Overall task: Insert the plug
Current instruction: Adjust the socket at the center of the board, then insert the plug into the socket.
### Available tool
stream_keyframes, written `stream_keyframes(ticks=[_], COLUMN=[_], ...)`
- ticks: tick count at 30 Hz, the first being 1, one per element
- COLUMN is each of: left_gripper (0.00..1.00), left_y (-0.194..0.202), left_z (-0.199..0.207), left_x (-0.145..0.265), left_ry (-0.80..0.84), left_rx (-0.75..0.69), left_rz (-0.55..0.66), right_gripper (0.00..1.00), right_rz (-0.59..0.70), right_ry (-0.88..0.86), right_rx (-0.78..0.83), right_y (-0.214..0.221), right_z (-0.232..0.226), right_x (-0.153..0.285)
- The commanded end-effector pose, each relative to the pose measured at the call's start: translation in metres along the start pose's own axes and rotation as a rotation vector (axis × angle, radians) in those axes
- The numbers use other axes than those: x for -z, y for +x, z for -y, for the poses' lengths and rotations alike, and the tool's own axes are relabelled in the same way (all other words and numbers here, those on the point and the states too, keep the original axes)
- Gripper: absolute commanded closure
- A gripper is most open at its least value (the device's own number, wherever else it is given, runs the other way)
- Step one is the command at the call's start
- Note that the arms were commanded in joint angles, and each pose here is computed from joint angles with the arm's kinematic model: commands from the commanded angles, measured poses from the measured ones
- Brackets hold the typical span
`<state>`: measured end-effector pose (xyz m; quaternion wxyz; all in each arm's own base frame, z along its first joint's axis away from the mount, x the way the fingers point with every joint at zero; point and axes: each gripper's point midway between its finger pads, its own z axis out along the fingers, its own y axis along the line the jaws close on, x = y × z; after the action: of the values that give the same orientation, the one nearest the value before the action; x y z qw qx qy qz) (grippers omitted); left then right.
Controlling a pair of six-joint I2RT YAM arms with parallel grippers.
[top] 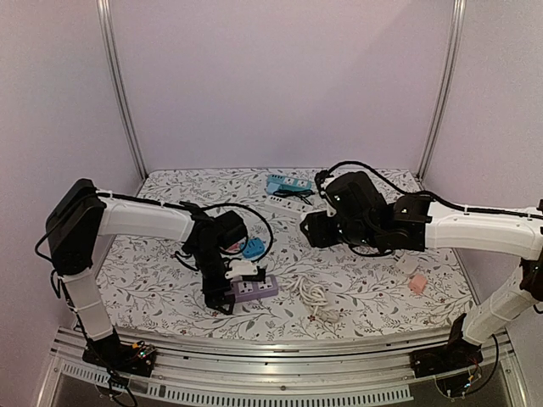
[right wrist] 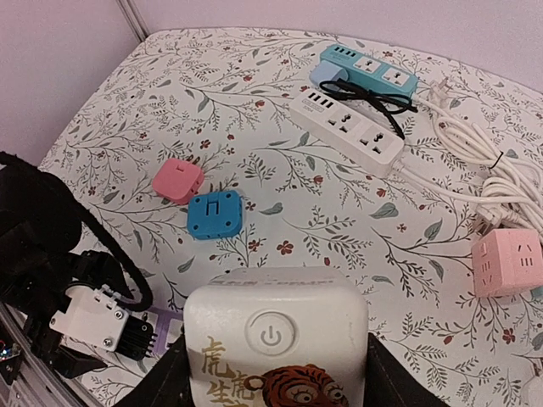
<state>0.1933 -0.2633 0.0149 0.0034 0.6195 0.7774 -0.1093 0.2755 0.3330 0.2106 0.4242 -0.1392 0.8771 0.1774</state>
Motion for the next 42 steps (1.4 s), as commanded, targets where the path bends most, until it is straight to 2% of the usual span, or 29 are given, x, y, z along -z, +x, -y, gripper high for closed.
stream_keyframes(ticks=[1,7,12,15,19,31,42], left_gripper=[0.03,0.00,0.01,0.01,0.00,0.01,0.00], left_y=[0.000,-0.001,0.018,0.036,0.053,0.052,0.051], left_z=[0.015,-0.009,-0.053,-0.083,-0.113,-0.114,-0.112], left_x=[0.017,0.071,0.110,0.118,0.115,0.118,0.115], left_ry=[0.055,0.009,-0.063,-0.152,-0.270,-0.284,-0.268], left_rx=[0.020,0.093,0.294,0.421,0.514,0.512,0.506], left_rz=[0.003,0.144,0.285,0.303,0.260,0.278,0.274], right_gripper=[1.00,1.00,1.00,1.00,1.00,1.00,1.00], right_rz=[-0.039,-0.098,-0.200,-0.250,-0.315,-0.372,-0.339], right_ry=[0.003,-0.072,-0.098,-0.112,-0.082,-0.006,0.058], right_rx=[-0.022,-0.045,-0.068,-0.073,-0.051,-0.089,-0.078], right_y=[0.005,0.013,0.039,0.050,0.064,0.094,0.088], right_z=[-0.007,-0.043,-0.069,-0.088,-0.100,-0.108,-0.100], right_x=[-0.001,0.000,-0.023,-0.036,-0.049,-0.084,-0.069])
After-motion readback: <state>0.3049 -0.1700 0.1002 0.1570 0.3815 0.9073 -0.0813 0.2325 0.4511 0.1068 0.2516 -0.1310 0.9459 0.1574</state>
